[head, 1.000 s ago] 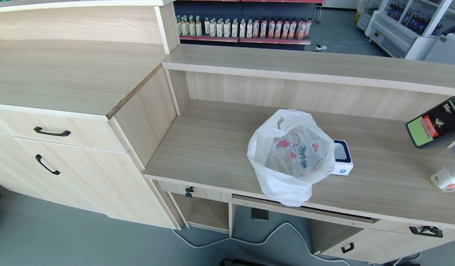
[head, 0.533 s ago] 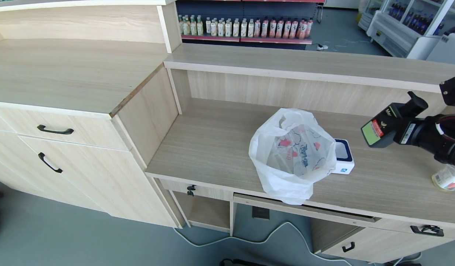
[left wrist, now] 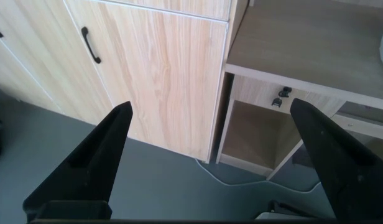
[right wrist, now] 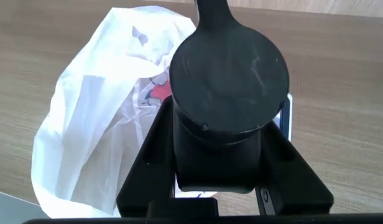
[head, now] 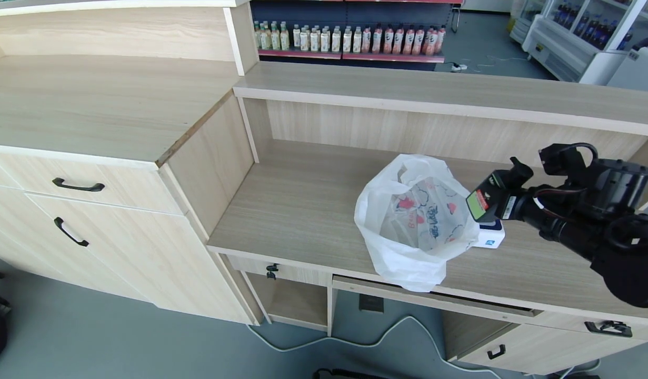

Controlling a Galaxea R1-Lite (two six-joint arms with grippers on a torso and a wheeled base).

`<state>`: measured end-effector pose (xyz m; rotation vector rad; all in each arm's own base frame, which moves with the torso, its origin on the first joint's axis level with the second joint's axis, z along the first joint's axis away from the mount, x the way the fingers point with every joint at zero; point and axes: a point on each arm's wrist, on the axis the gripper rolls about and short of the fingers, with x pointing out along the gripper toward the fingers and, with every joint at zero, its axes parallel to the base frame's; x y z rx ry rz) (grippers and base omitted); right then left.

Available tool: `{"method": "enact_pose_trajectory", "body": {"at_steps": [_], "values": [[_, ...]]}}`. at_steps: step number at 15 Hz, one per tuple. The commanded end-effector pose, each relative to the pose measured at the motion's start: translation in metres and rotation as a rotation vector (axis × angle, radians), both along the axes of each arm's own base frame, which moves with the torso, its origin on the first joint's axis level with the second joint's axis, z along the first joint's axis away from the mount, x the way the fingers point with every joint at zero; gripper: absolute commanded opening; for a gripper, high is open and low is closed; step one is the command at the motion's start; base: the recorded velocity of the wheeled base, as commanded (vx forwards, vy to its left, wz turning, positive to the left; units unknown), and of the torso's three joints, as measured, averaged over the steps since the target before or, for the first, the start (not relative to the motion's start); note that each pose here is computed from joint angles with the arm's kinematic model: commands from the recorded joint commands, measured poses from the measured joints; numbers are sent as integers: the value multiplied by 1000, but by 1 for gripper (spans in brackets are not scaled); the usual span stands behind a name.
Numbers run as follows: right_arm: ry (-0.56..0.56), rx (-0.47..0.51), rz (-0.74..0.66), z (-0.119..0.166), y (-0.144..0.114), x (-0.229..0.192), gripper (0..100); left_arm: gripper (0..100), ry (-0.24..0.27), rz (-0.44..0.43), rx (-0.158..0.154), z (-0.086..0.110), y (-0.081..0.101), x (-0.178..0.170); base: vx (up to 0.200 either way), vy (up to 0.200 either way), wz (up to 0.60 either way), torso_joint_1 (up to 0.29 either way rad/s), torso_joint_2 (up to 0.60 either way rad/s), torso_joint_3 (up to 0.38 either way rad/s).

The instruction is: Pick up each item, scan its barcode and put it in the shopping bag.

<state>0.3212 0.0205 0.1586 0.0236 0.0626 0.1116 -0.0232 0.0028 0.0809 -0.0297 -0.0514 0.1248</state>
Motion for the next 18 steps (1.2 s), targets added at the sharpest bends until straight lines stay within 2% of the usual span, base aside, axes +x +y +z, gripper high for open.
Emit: {"method": "enact_pose_trajectory", "body": {"at_steps": [1,10,18], "values": [[79,0,16,-32,6,13,0,100,-1,0,1,0,0,0,0,0,0,0,0,0],[53,-8,90,-63,36,54,0,100,-1,0,1,0,0,0,0,0,0,0,0,0],[83,-22,99,-84,42,62,0,100,1,0,-1,0,0,0,0,0,0,0,0,0]]}}
